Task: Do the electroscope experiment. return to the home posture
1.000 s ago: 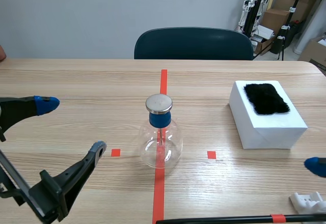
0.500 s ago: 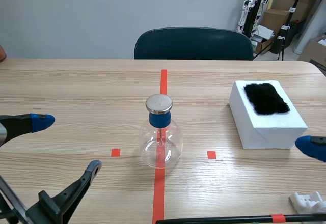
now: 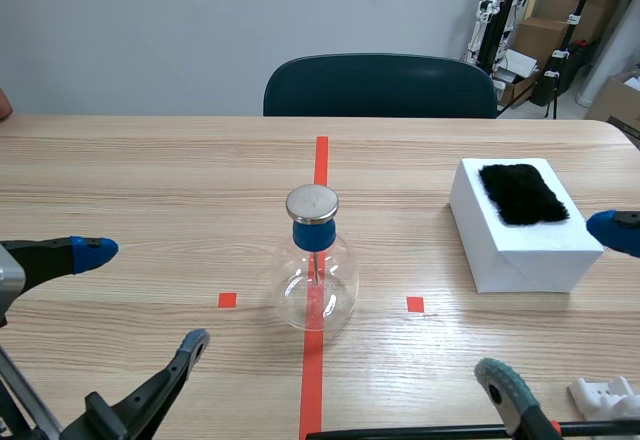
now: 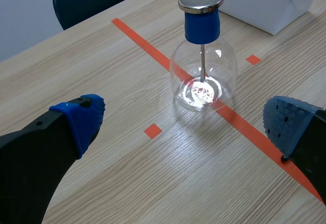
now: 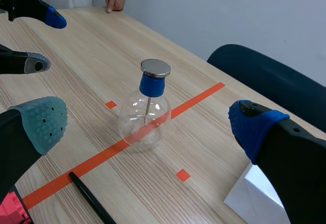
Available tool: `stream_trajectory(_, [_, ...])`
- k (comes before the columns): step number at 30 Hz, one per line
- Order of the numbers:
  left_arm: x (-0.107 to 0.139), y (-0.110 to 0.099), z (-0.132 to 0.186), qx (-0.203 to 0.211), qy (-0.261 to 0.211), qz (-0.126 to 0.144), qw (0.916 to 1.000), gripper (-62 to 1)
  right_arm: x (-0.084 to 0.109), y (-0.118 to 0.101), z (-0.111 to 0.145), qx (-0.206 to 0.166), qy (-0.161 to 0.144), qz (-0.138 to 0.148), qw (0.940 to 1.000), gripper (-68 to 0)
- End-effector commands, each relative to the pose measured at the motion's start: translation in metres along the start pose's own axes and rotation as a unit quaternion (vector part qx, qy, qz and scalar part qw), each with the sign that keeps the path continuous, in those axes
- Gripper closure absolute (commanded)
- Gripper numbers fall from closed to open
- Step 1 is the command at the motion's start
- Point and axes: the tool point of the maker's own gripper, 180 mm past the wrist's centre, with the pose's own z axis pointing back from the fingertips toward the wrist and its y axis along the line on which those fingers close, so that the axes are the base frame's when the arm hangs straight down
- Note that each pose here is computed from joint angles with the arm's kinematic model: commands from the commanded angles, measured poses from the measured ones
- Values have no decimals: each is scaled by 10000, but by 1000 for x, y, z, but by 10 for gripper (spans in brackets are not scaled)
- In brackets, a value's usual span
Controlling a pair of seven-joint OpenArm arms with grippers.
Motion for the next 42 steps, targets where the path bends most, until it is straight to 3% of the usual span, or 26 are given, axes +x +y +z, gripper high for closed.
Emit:
stream_trajectory(1, [4, 0, 0, -12, -84, 20, 10000, -623, 7, -2, -1, -7, -139, 20, 9999, -679])
stream_trajectory(42, [5, 6, 1, 55, -105, -6, 9999, -623, 7, -2, -1, -8, -136, 19, 9999, -679])
